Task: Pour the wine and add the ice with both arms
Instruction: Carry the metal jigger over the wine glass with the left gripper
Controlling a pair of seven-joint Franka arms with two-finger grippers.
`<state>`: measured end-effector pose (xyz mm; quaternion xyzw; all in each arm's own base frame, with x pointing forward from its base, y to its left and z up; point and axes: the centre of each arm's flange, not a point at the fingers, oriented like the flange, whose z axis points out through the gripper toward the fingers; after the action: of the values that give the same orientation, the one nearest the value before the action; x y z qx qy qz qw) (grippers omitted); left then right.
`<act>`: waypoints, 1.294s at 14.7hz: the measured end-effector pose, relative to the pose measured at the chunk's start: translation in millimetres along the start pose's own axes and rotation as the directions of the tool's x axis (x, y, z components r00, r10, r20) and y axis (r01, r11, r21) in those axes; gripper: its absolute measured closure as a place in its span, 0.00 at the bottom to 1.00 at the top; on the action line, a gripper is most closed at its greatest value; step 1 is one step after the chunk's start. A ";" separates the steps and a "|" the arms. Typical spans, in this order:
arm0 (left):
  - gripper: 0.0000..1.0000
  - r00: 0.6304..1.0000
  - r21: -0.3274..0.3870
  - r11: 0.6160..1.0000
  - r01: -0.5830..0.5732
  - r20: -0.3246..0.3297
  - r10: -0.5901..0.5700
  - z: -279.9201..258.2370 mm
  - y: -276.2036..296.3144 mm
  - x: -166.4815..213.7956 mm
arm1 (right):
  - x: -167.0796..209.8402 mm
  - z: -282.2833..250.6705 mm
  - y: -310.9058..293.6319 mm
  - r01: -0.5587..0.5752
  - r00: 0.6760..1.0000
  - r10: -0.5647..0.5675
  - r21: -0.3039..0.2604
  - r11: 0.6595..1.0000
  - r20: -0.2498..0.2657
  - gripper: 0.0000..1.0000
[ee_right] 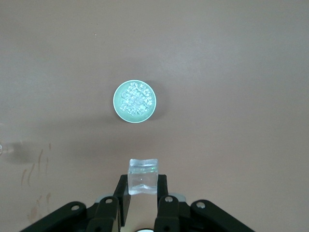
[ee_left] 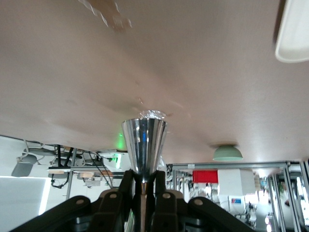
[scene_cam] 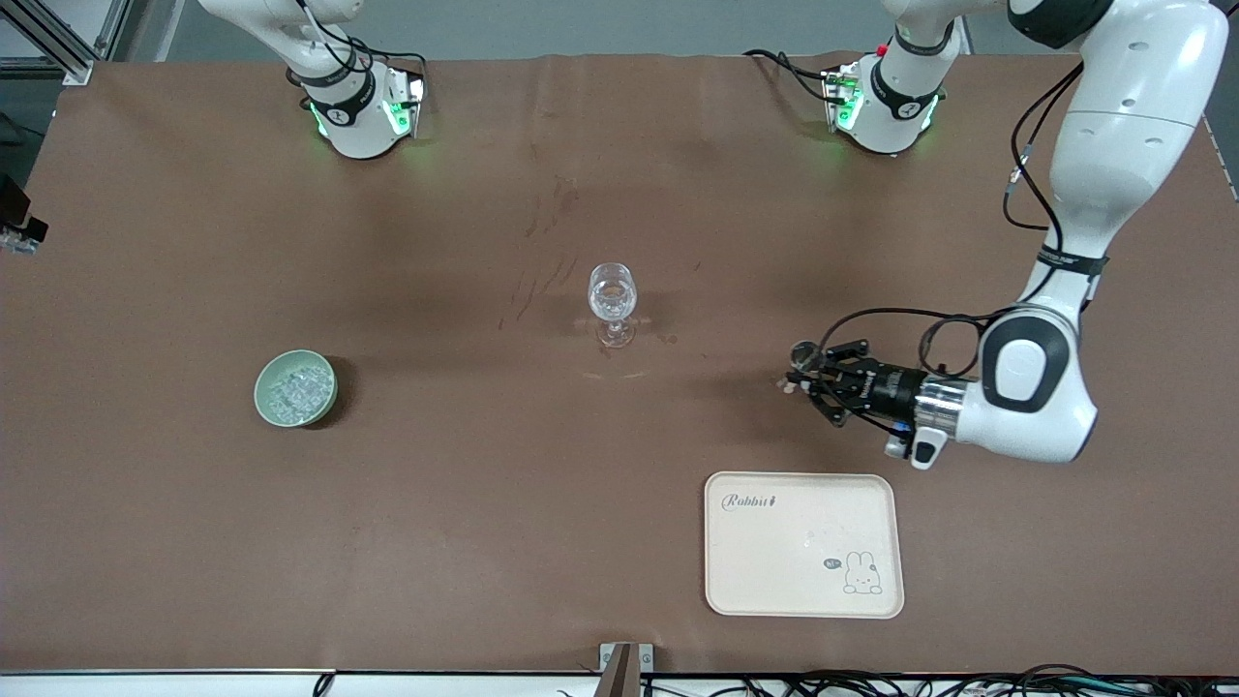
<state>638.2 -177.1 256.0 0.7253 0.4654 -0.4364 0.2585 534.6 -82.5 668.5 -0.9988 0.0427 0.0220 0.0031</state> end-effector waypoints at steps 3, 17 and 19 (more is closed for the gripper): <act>0.78 0.996 0.018 0.998 0.065 -0.062 -0.064 48.4 17.7 -57.1 | 2.6 3.9 -2.1 0.004 1.000 -0.004 0.000 1.000 0.006 0.74; 0.78 0.931 0.077 0.977 0.200 -0.326 -0.165 145.3 0.7 -185.7 | 2.9 4.2 -2.5 0.005 1.000 -0.005 0.000 1.000 0.006 0.74; 0.78 0.913 0.059 0.974 0.219 -0.364 -0.183 157.3 0.2 -193.8 | 2.8 4.3 -2.1 0.004 1.000 -0.004 0.000 1.000 0.006 0.74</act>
<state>540.6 -387.2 349.0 0.7525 0.5545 -0.3444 0.0875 537.4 -80.6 664.1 -0.9989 0.0405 0.0253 0.0032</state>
